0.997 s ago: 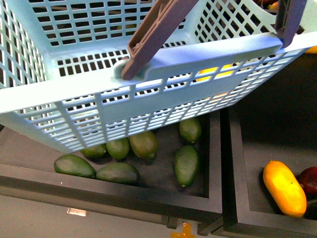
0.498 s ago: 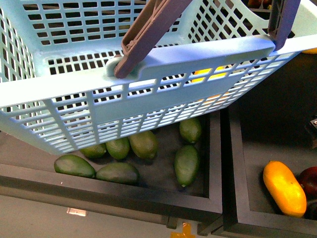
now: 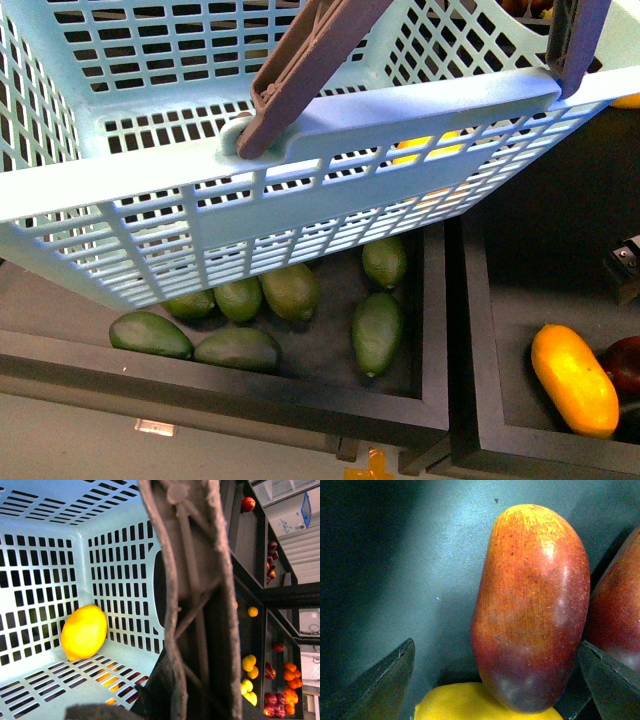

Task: Pick lemon and mango into basket

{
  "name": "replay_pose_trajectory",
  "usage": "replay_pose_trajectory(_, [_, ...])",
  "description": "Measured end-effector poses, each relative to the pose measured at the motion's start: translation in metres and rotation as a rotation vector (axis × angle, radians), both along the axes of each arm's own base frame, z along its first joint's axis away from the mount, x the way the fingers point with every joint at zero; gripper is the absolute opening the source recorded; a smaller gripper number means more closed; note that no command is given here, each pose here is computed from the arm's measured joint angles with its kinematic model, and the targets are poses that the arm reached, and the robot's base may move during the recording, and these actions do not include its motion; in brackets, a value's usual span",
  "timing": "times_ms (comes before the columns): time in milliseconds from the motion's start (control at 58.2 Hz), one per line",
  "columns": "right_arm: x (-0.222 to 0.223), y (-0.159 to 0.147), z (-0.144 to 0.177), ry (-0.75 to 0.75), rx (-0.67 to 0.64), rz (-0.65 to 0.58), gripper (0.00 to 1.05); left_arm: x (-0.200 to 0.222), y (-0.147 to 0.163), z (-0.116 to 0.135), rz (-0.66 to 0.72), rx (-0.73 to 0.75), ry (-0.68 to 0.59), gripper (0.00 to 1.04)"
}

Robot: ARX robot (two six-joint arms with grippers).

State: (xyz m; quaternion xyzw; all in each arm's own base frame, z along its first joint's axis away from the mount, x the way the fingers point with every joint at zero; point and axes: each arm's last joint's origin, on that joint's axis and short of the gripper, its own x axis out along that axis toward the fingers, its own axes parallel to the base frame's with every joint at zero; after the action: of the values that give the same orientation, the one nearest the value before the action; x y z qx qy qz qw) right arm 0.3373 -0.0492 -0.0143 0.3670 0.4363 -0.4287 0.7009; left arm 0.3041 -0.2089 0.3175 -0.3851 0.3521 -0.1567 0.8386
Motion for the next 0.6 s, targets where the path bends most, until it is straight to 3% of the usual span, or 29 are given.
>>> replay_pose_trajectory(601, [0.009, -0.008, -0.016, 0.032, -0.016, -0.018, 0.96, 0.000, 0.000, 0.000, 0.000, 0.000, 0.000, 0.05])
